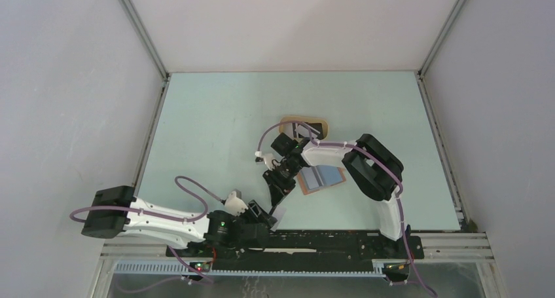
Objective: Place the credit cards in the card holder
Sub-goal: Move the credit card to the center of the board.
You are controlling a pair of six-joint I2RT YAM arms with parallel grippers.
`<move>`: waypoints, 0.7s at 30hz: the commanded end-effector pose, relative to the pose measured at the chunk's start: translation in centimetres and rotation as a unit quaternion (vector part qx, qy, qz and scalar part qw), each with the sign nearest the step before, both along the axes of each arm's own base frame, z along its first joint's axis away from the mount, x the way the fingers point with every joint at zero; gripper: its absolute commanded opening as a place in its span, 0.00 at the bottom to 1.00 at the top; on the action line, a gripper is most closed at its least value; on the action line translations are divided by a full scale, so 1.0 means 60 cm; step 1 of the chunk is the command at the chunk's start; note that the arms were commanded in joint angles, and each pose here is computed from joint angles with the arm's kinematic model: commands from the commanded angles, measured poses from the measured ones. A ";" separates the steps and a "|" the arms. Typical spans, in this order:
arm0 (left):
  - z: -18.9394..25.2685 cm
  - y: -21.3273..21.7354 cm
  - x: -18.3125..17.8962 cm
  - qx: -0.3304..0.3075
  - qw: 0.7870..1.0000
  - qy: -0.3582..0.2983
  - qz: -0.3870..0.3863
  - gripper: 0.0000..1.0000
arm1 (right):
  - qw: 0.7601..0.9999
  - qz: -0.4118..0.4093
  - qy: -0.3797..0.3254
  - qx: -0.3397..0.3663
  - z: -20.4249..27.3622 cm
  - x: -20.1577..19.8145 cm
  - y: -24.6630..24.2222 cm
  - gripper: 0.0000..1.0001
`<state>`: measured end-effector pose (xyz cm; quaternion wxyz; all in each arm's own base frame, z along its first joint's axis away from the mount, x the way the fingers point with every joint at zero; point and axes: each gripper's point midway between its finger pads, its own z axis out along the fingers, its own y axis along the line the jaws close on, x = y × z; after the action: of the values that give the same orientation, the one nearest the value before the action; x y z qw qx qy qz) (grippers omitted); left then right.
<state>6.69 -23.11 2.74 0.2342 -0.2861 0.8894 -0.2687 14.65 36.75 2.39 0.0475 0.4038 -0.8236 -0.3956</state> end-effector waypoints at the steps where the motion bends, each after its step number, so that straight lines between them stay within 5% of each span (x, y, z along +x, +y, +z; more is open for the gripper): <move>1: 0.068 -0.056 0.024 -0.210 0.940 0.126 0.237 0.63 | 1.000 0.014 0.000 0.014 0.010 -0.001 0.012 0.42; 21: 0.061 -0.054 0.018 -0.196 0.942 0.138 0.237 0.64 | 1.000 0.009 0.020 0.018 0.006 0.002 0.008 0.42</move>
<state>5.73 -24.43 3.26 0.2025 -0.2867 0.8980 -0.2653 14.25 36.57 2.37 0.0638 0.3986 -0.8206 -0.4045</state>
